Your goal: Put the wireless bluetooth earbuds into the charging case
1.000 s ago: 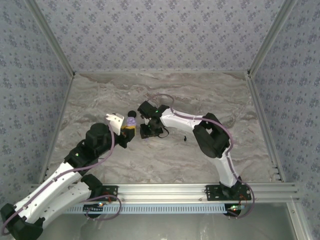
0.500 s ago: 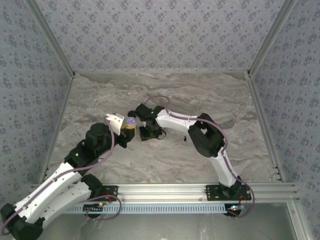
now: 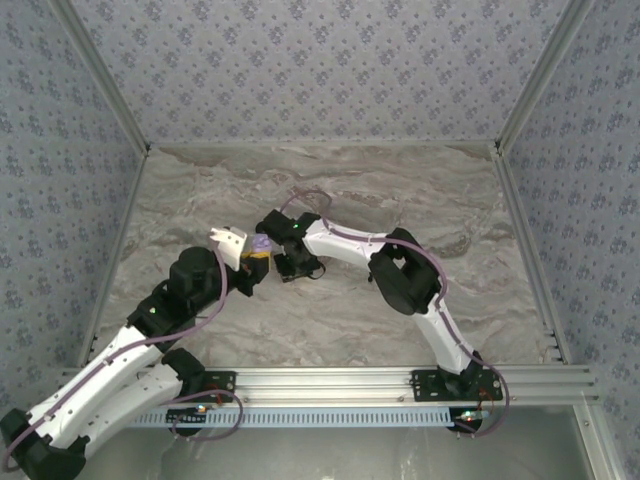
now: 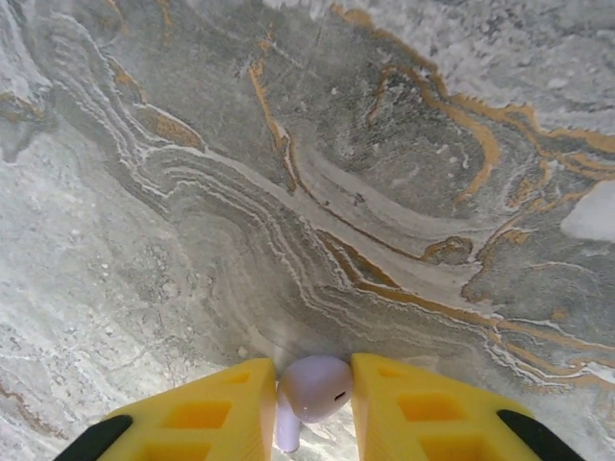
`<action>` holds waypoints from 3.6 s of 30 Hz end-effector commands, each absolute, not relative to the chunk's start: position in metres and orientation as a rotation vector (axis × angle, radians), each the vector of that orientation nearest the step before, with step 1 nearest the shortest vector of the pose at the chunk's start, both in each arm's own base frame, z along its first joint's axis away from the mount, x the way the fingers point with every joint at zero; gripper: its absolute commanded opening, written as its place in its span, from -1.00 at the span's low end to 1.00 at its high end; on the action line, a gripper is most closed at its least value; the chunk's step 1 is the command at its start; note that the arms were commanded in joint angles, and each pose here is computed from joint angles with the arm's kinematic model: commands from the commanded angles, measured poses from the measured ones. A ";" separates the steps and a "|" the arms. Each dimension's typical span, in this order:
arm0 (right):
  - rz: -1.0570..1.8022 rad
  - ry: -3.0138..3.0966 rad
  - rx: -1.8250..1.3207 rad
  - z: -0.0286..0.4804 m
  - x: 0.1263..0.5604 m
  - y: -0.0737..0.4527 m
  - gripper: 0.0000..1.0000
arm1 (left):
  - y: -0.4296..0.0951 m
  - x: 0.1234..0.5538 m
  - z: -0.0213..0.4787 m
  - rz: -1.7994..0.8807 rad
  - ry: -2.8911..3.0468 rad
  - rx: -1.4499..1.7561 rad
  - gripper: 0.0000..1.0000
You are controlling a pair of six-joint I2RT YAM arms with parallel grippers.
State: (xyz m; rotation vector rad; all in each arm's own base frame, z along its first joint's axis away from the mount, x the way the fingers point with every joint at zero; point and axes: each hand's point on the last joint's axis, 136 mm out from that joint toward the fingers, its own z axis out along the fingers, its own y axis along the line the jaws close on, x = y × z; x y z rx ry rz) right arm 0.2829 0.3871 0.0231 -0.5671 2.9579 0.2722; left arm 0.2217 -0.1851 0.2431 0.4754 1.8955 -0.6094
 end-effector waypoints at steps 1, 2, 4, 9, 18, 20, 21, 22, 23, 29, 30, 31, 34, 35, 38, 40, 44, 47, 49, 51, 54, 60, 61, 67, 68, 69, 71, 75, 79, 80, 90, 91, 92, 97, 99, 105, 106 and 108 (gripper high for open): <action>0.166 2.999 -0.536 0.012 0.279 0.373 -0.45 | -0.186 0.220 0.245 -0.610 1.878 0.484 -0.44; 0.168 2.992 -0.530 0.015 0.280 0.372 -0.46 | -0.185 0.220 0.245 -0.610 1.878 0.483 -0.44; 0.175 2.977 -0.512 0.022 0.284 0.368 -0.46 | -0.186 0.220 0.246 -0.614 1.876 0.483 -0.44; 0.180 2.960 -0.450 0.032 0.293 0.350 -0.47 | -0.188 0.221 0.245 -0.620 1.876 0.488 -0.43; 0.155 2.948 -0.311 0.036 0.307 0.300 -0.47 | -0.198 0.223 0.244 -0.659 1.877 0.506 -0.43; 0.140 2.945 -0.263 0.037 0.310 0.285 -0.47 | -0.201 0.224 0.245 -0.668 1.876 0.510 -0.43; 0.131 2.945 -0.241 0.037 0.311 0.279 -0.47 | -0.201 0.224 0.245 -0.671 1.877 0.512 -0.43; 0.117 2.942 -0.214 0.037 0.312 0.272 -0.47 | -0.203 0.225 0.244 -0.674 1.878 0.515 -0.43; 0.104 2.940 -0.185 0.037 0.314 0.264 -0.47 | -0.204 0.225 0.244 -0.678 1.879 0.518 -0.43; 0.070 2.950 -0.091 0.032 0.317 0.241 -0.47 | -0.209 0.227 0.242 -0.689 1.886 0.532 -0.43; 0.068 2.952 -0.091 0.031 0.317 0.241 -0.47 | -0.210 0.228 0.242 -0.689 1.888 0.532 -0.43; 0.068 2.955 -0.092 0.030 0.317 0.240 -0.47 | -0.211 0.228 0.242 -0.689 1.889 0.535 -0.43; 0.074 2.968 -0.093 0.026 0.317 0.241 -0.47 | -0.213 0.230 0.242 -0.692 1.891 0.541 -0.43; 0.079 2.972 -0.093 0.025 0.317 0.241 -0.46 | -0.213 0.230 0.243 -0.694 1.890 0.542 -0.43; 0.091 2.983 -0.100 0.024 0.315 0.243 -0.44 | -0.215 0.230 0.243 -0.699 1.891 0.547 -0.43; 0.103 2.991 -0.119 0.028 0.314 0.244 -0.35 | -0.216 0.231 0.244 -0.700 1.891 0.547 -0.43; 0.112 3.002 -0.150 0.038 0.315 0.244 -0.05 | -0.216 0.231 0.245 -0.700 1.887 0.550 -0.43; 0.136 3.017 -0.156 0.043 0.315 0.245 -0.03 | -0.216 0.231 0.245 -0.701 1.889 0.550 -0.43; 0.164 3.029 -0.172 0.046 0.315 0.247 -0.03 | -0.216 0.231 0.245 -0.701 1.888 0.550 -0.43; 0.183 3.039 -0.208 0.050 0.314 0.250 -0.02 | -0.216 0.231 0.245 -0.701 1.888 0.552 -0.43; 0.170 3.054 -0.210 0.054 0.315 0.248 -0.03 | -0.216 0.231 0.244 -0.701 1.888 0.553 -0.43; 0.125 3.102 -0.197 0.048 0.315 0.242 -0.17 | -0.216 0.231 0.245 -0.699 1.887 0.553 -0.43; 0.129 3.109 -0.194 0.046 0.315 0.242 -0.19 | -0.217 0.231 0.245 -0.700 1.887 0.555 -0.43; 0.111 3.127 -0.195 0.039 0.315 0.242 -0.20 | -0.217 0.231 0.244 -0.699 1.888 0.556 -0.43; 0.102 3.132 -0.192 0.037 0.315 0.240 -0.20 | -0.217 0.231 0.244 -0.699 1.889 0.556 -0.43; 0.102 3.133 -0.191 0.037 0.315 0.241 -0.20 | -0.217 0.231 0.244 -0.699 1.889 0.555 -0.43; 0.098 3.136 -0.191 0.035 0.315 0.240 -0.21 | -0.217 0.231 0.244 -0.699 1.888 0.555 -0.43; 0.103 3.146 -0.190 0.032 0.316 0.242 -0.24 | -0.217 0.231 0.243 -0.699 1.891 0.553 -0.43; 0.100 3.154 -0.189 0.029 0.315 0.242 -0.27 | -0.217 0.231 0.243 -0.700 1.890 0.554 -0.43; 0.095 3.157 -0.190 0.028 0.315 0.241 -0.27 | -0.217 0.231 0.243 -0.700 1.890 0.554 -0.43; 0.097 3.162 -0.186 0.022 0.317 0.243 -0.30 | -0.217 0.232 0.242 -0.698 1.893 0.553 -0.43; 0.097 3.163 -0.186 0.021 0.317 0.243 -0.30 | -0.217 0.231 0.242 -0.698 1.893 0.554 -0.43; 0.097 3.164 -0.184 0.021 0.317 0.243 -0.32 | -0.217 0.231 0.242 -0.699 1.894 0.554 -0.43; 0.105 3.161 -0.186 0.020 0.318 0.245 -0.36 | -0.217 0.231 0.243 -0.698 1.891 0.555 -0.43; 0.099 3.163 -0.184 0.018 0.319 0.244 -0.36 | -0.217 0.231 0.243 -0.698 1.891 0.555 -0.43; 0.083 3.167 -0.180 0.015 0.321 0.243 -0.36 | -0.217 0.231 0.243 -0.696 1.890 0.558 -0.43; 0.082 3.164 -0.181 0.015 0.321 0.243 -0.36 | -0.217 0.232 0.244 -0.697 1.890 0.558 -0.43; 0.084 3.162 -0.188 0.015 0.322 0.244 -0.36 | -0.217 0.232 0.244 -0.695 1.890 0.557 -0.43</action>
